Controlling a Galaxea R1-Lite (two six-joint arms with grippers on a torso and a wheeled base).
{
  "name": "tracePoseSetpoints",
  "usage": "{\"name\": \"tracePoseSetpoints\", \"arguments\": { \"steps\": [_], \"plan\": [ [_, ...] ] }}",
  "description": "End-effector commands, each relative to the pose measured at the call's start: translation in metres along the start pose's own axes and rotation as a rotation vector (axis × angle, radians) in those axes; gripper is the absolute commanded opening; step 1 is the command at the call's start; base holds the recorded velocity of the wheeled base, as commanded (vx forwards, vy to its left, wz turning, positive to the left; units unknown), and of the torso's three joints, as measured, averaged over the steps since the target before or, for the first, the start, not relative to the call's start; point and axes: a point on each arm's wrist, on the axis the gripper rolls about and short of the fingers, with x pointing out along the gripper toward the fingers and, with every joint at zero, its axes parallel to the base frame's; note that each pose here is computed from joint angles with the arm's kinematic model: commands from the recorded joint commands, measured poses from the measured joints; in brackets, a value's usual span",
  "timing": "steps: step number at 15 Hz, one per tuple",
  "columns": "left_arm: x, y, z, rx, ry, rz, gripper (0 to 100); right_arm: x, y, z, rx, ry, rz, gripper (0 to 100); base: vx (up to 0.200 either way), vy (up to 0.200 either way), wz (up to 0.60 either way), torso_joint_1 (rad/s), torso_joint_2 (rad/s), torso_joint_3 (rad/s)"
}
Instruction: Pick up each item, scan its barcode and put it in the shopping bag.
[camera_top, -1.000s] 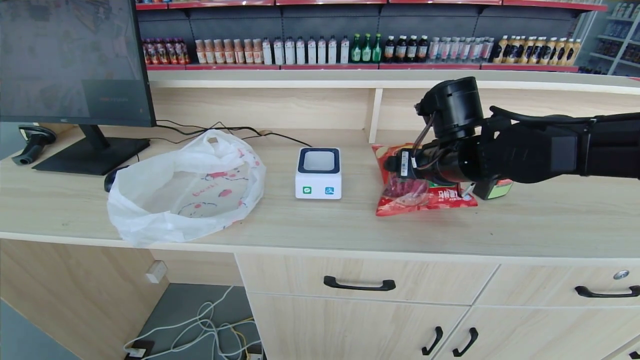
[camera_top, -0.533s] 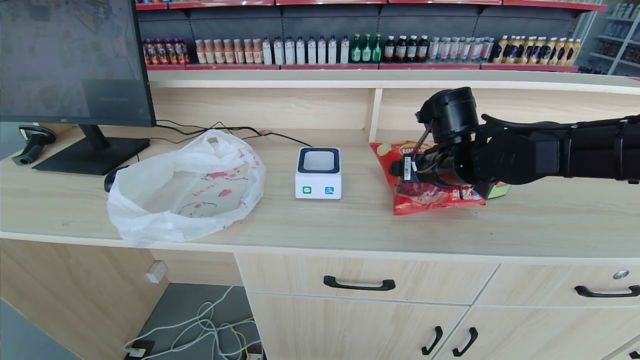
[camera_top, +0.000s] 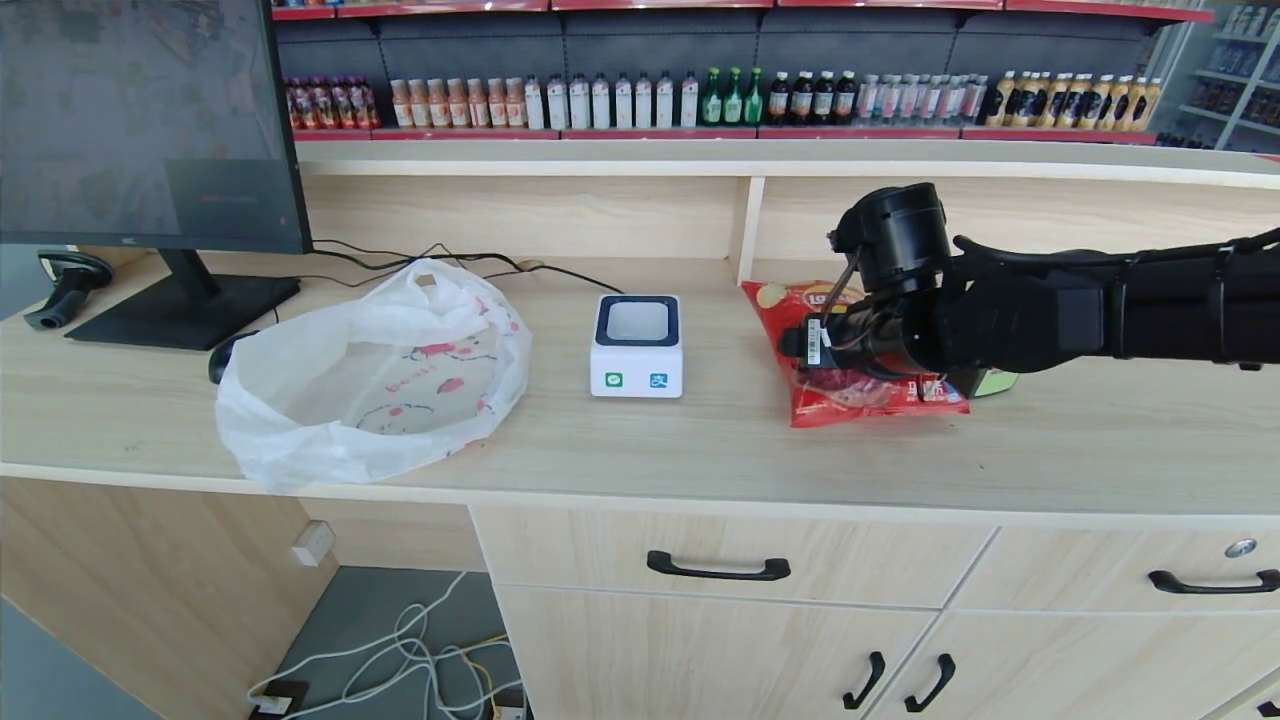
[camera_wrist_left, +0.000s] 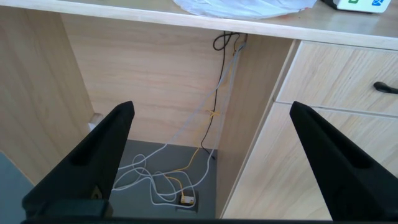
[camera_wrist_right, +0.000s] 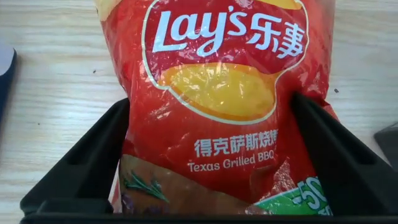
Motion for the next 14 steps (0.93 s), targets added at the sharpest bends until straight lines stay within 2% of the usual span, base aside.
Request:
{"name": "tracePoseSetpoints", "arguments": {
  "steps": [1, 3, 4, 10, 14],
  "plan": [
    [0.000, 0.000, 0.000, 0.000, 0.000, 0.000, 100, 0.000, 0.000, -0.001, 0.000, 0.005, -0.002, 100, 0.000, 0.000, 0.00, 0.000, 0.00, 0.000],
    [0.000, 0.000, 0.000, 0.000, 0.000, 0.000, 100, 0.002, -0.001, -0.006, -0.004, 0.020, -0.006, 100, 0.000, 0.000, 0.00, 0.000, 0.00, 0.000],
    [0.000, 0.000, 0.000, 0.000, 0.000, 0.000, 100, 0.000, 0.000, -0.008, 0.007, 0.022, -0.004, 0, 0.000, 0.000, 0.00, 0.000, 0.00, 0.000],
    [0.000, 0.000, 0.000, 0.001, 0.000, 0.000, 100, -0.025, -0.010, 0.000, 0.044, -0.008, 0.002, 0, 0.000, 0.000, 0.00, 0.000, 0.00, 0.000],
    [0.000, 0.000, 0.000, 0.001, 0.000, 0.000, 100, -0.046, -0.024, 0.017, 0.077, -0.067, -0.002, 0, 0.000, 0.000, 0.00, 0.000, 0.00, 0.000]
  ]
}}
